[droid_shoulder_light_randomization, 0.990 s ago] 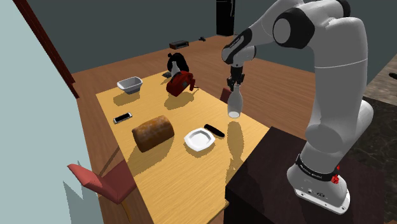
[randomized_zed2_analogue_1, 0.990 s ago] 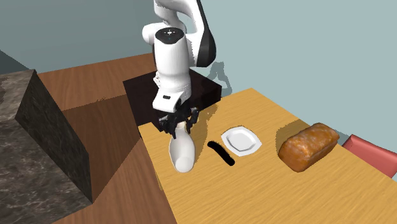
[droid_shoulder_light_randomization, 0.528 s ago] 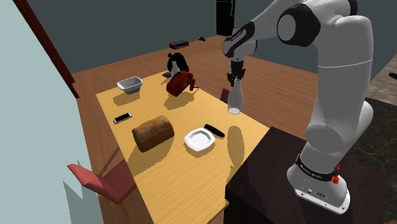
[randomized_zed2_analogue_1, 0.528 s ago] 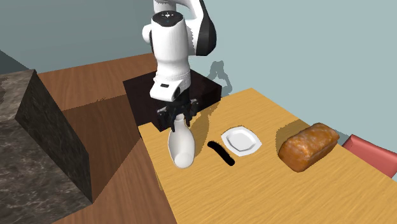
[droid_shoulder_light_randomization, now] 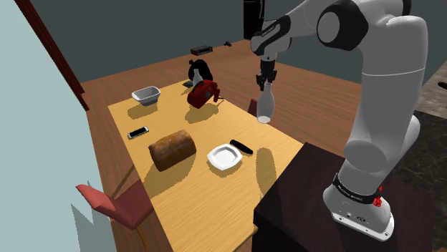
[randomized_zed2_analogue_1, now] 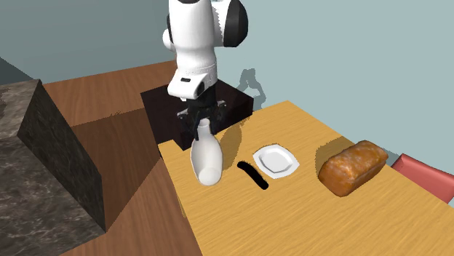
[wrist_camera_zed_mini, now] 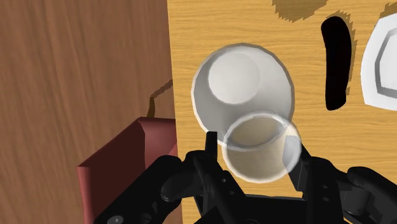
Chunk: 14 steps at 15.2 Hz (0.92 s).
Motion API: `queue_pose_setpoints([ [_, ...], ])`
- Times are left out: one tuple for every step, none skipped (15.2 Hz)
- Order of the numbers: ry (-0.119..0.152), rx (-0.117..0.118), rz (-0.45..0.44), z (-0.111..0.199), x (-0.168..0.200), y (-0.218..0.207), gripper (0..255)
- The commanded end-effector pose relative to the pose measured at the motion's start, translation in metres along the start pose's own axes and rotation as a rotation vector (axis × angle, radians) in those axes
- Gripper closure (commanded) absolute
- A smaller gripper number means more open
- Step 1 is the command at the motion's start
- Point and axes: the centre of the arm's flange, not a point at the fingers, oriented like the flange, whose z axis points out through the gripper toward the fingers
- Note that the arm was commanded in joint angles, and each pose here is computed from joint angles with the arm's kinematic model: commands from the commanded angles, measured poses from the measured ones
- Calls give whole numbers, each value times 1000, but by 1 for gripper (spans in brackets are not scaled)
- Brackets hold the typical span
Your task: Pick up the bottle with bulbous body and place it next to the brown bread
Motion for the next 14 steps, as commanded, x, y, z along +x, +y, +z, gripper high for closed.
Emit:
queue_pose_setpoints([
  [0,0,0,-11,0,0,255],
  [0,0,0,-16,0,0,255],
  [0,0,0,-22,0,-1,255],
  [0,0,0,-27,0,-1,255],
  [0,0,0,-32,0,-1,255],
  [0,0,0,-38,0,-1,255],
  [0,0,0,-43,0,-1,255],
  [0,0,0,-48,0,-1,255],
  [0,0,0,-53,0,-1,255],
  [0,0,0,-59,0,-1,255],
  [0,0,0,-64,0,-1,255],
  [0,0,0,-69,0,-1,255],
  [0,0,0,-75,0,-2,255],
  [0,0,0,-80,0,-2,255],
])
